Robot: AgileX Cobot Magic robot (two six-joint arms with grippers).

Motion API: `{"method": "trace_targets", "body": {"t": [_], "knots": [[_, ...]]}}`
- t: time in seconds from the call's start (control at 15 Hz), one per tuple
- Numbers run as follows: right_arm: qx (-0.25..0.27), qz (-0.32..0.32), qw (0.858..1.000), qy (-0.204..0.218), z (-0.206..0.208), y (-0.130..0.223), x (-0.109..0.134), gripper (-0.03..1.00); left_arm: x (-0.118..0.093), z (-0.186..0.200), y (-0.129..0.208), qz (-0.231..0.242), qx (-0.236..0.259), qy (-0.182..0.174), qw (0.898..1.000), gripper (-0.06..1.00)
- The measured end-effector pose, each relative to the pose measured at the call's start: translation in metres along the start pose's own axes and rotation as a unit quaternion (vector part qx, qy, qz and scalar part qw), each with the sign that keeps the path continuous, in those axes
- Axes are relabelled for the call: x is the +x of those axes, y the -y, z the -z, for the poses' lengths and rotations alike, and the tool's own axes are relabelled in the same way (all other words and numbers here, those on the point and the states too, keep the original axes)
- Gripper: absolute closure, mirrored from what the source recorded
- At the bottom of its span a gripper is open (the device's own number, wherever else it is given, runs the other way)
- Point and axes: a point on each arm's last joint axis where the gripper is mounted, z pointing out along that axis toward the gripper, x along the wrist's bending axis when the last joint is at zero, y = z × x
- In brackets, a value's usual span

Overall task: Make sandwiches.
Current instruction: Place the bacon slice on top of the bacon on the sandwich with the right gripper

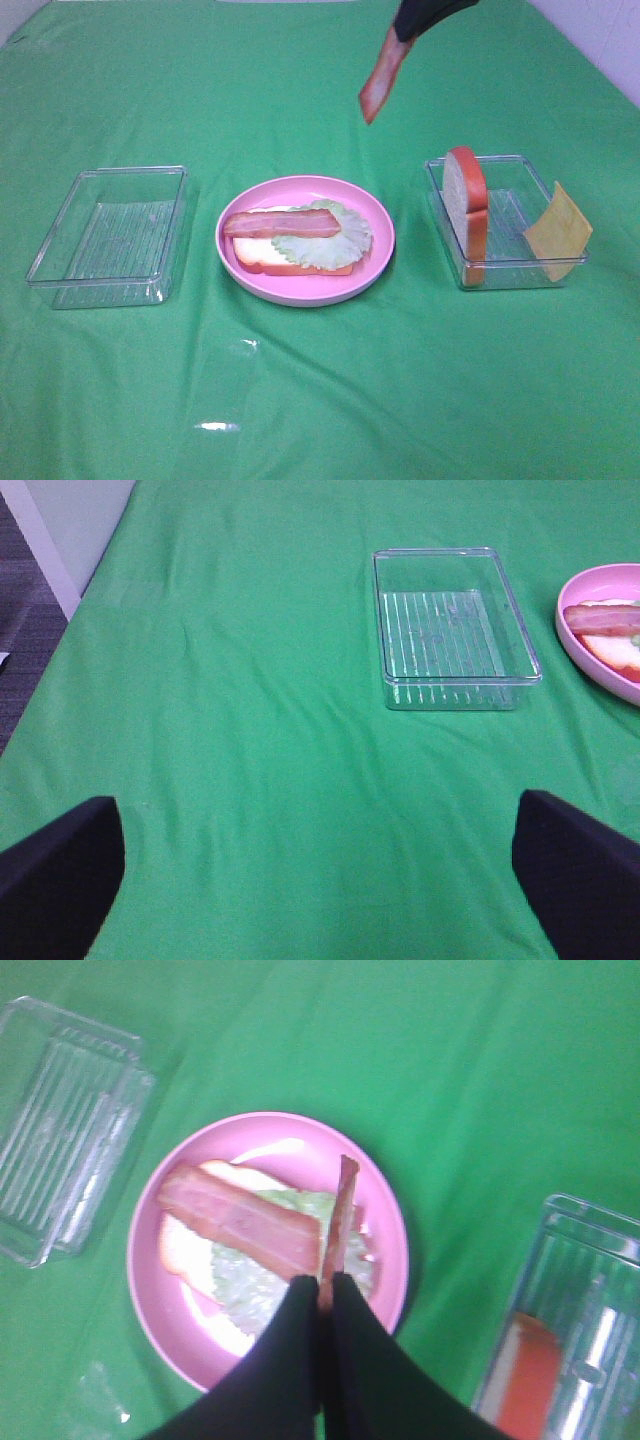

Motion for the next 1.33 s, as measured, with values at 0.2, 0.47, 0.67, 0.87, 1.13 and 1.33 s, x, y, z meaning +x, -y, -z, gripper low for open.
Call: {"method": "trace_targets", "body": {"t": [0.2, 0.47, 0.67, 0.87, 1.13, 1.33], "knots": [[0.011, 0.047, 0.999, -0.025, -0.011, 0.005, 0.044, 0.94, 0.0, 0.0, 0.0, 0.0, 0.0, 0.0, 1.0, -0.03], [0.066, 0.073, 0.993, -0.057, -0.061, 0.017, 0.08, 0.94, 0.0, 0.0, 0.0, 0.0, 0.0, 0.0, 1.0, -0.03], [0.102, 0.074, 0.989, -0.083, -0.095, 0.022, 0.081, 0.94, 0.0, 0.0, 0.0, 0.0, 0.0, 0.0, 1.0, -0.03], [0.125, 0.076, 0.984, -0.099, -0.121, 0.027, 0.079, 0.94, 0.0, 0.0, 0.0, 0.0, 0.0, 0.0, 1.0, -0.03], [0.137, 0.094, 0.985, -0.053, -0.147, 0.031, 0.066, 0.94, 0.0, 0.0, 0.0, 0.0, 0.0, 0.0, 1.0, -0.03], [0.142, 0.126, 0.98, 0.058, -0.168, 0.032, 0.041, 0.94, 0.0, 0.0, 0.0, 0.0, 0.0, 0.0, 1.0, -0.03]]}}
